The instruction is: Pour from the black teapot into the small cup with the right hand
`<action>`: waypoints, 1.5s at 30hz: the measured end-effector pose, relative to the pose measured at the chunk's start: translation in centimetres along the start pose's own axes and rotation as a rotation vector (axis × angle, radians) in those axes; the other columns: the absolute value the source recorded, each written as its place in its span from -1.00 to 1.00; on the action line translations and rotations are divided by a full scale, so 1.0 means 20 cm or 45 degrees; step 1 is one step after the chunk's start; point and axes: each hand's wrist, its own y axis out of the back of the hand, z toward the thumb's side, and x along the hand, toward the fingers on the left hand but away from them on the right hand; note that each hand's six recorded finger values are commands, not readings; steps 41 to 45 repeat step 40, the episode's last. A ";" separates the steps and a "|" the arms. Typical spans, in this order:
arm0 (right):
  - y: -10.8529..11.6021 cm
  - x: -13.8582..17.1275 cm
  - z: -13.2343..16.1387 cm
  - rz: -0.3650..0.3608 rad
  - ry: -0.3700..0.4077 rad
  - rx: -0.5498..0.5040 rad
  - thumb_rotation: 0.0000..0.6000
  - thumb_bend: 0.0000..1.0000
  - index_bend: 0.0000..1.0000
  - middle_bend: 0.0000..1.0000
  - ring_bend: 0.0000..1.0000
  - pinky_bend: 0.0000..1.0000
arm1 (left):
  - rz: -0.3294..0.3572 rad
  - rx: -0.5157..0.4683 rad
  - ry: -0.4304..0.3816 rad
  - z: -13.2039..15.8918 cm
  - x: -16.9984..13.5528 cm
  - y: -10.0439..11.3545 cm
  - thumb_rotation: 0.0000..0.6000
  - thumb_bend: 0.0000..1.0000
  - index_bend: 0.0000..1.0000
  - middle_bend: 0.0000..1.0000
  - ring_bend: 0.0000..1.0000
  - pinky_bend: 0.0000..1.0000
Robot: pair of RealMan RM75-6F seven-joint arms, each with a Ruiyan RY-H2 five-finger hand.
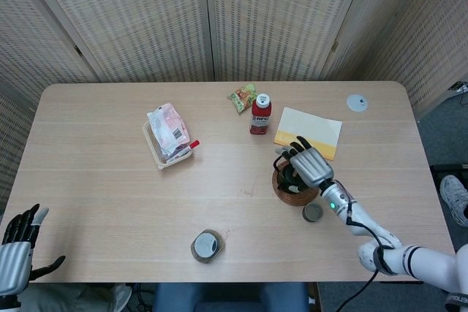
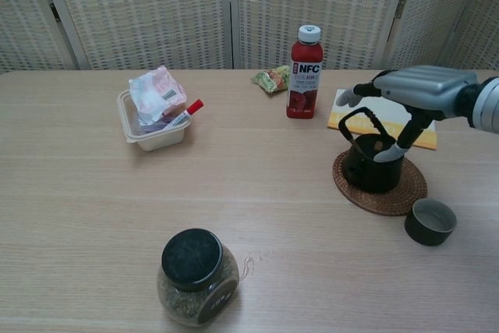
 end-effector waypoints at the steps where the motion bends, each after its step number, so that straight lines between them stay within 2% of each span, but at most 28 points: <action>1: 0.01 0.01 0.00 -0.010 -0.001 0.001 0.59 -1.00 -0.72 -0.70 -0.82 -0.93 | 0.001 0.001 -0.001 0.00 0.00 0.00 1.00 -0.97 -1.00 -1.00 -1.00 -1.00; 4: 0.04 0.03 -0.02 -0.049 -0.008 0.007 0.62 -1.00 -0.72 -0.70 -0.82 -0.92 | 0.005 0.001 -0.005 0.00 0.00 0.01 1.00 -0.97 -1.00 -1.00 -1.00 -1.00; 11: 0.12 0.16 -0.08 -0.167 -0.063 0.034 0.99 -1.00 -0.72 -0.68 -0.82 -0.93 | 0.013 0.006 -0.013 0.01 0.01 0.02 1.00 -0.97 -1.00 -1.00 -1.00 -1.00; 18: 0.20 0.41 -0.18 -0.287 -0.178 0.057 1.00 -1.00 -0.72 -0.62 -0.82 -0.93 | 0.015 0.008 -0.034 0.03 0.03 0.03 1.00 -0.97 -1.00 -1.00 -1.00 -1.00; 24: 0.23 0.67 -0.26 -0.345 -0.285 0.069 1.00 -1.00 -0.72 -0.62 -0.82 -0.93 | 0.017 0.009 -0.047 0.05 0.04 0.04 1.00 -0.97 -1.00 -1.00 -1.00 -1.00; 29: 0.21 0.87 -0.32 -0.380 -0.381 0.066 1.00 -1.00 -0.72 -0.61 -0.82 -0.93 | 0.015 0.010 -0.057 0.06 0.05 0.04 1.00 -0.97 -1.00 -1.00 -1.00 -1.00; 36: 0.14 1.13 -0.37 -0.409 -0.484 0.028 1.00 -1.00 -0.72 -0.58 -0.82 -0.93 | 0.013 0.012 -0.075 0.10 0.07 0.04 1.00 -0.97 -1.00 -1.00 -1.00 -1.00; 40: 0.08 1.23 -0.37 -0.402 -0.515 0.005 1.00 -1.00 -0.72 -0.58 -0.82 -0.92 | 0.011 0.014 -0.085 0.11 0.07 0.04 1.00 -0.97 -1.00 -1.00 -1.00 -1.00; 45: 0.08 1.23 -0.37 -0.402 -0.515 0.005 1.00 -1.00 -0.72 -0.58 -0.82 -0.92 | 0.011 0.014 -0.085 0.11 0.07 0.04 1.00 -0.97 -1.00 -1.00 -1.00 -1.00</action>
